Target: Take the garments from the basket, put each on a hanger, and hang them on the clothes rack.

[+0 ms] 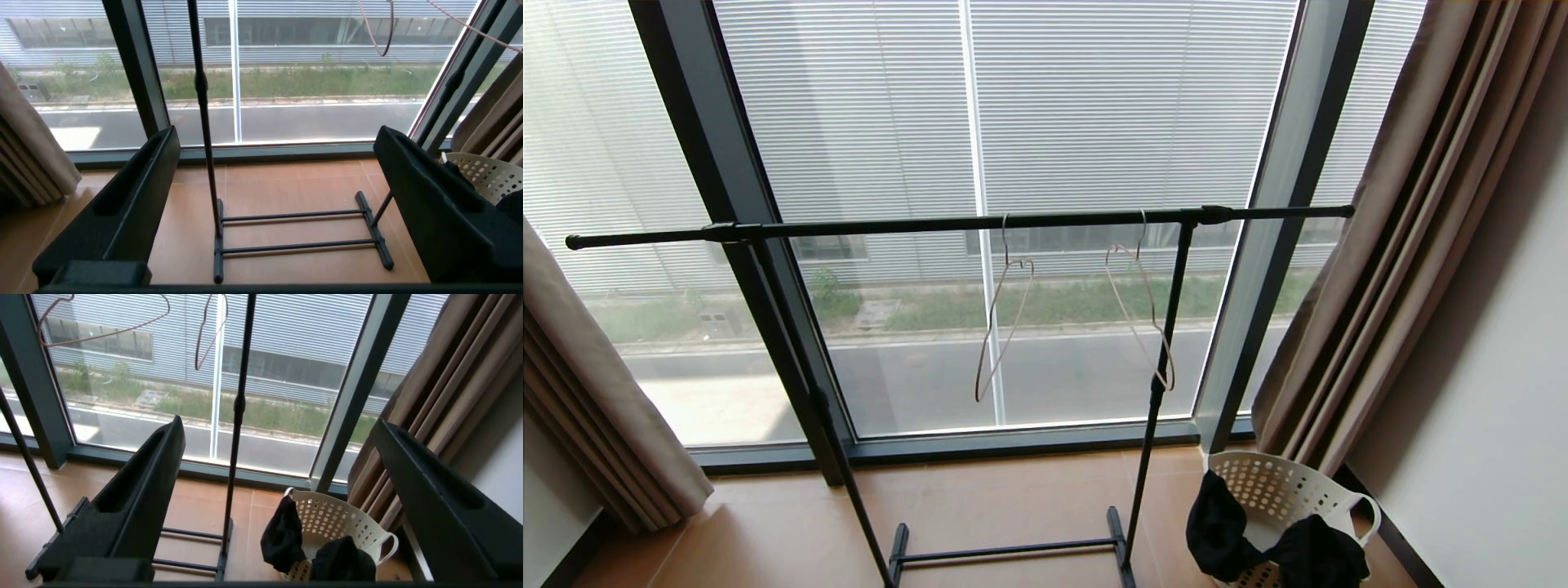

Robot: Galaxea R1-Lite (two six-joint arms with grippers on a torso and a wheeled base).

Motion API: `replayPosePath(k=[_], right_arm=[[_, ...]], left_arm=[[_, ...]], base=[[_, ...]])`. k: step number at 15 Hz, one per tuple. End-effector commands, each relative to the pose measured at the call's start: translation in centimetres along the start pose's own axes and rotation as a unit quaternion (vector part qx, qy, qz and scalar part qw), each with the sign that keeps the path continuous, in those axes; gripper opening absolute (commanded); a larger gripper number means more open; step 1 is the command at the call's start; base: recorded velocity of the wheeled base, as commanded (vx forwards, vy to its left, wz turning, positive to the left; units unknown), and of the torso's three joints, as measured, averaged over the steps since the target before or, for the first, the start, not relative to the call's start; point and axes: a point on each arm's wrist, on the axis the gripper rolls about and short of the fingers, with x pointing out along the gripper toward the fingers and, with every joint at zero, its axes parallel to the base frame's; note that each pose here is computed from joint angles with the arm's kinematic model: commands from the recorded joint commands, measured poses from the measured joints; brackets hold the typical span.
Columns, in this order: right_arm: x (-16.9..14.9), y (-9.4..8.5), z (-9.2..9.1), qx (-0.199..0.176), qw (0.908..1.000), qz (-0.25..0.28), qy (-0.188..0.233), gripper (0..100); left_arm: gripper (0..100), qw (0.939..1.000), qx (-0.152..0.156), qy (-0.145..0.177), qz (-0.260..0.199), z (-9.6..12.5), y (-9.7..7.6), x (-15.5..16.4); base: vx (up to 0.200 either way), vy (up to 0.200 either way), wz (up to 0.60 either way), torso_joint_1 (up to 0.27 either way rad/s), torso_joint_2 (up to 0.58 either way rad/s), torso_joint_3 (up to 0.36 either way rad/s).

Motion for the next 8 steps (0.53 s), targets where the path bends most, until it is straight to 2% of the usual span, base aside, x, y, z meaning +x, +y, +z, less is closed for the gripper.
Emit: replayPosePath(k=[1,8], right_arm=[[0.01,0.00,0.01,-0.001,1.0000,0.001,0.000,100],[0.01,0.01,0.01,-0.001,1.0000,0.002,0.000,100]], left_arm=[[100,1.0000,0.002,0.001,0.000,-0.04,0.00,0.02],[100,1.0000,0.003,0.002,0.000,-0.08,0.00,0.04]], base=[[0.000,0.000,0.00,0.000,0.00,0.000],[0.000,0.000,0.00,0.000,0.00,0.000]])
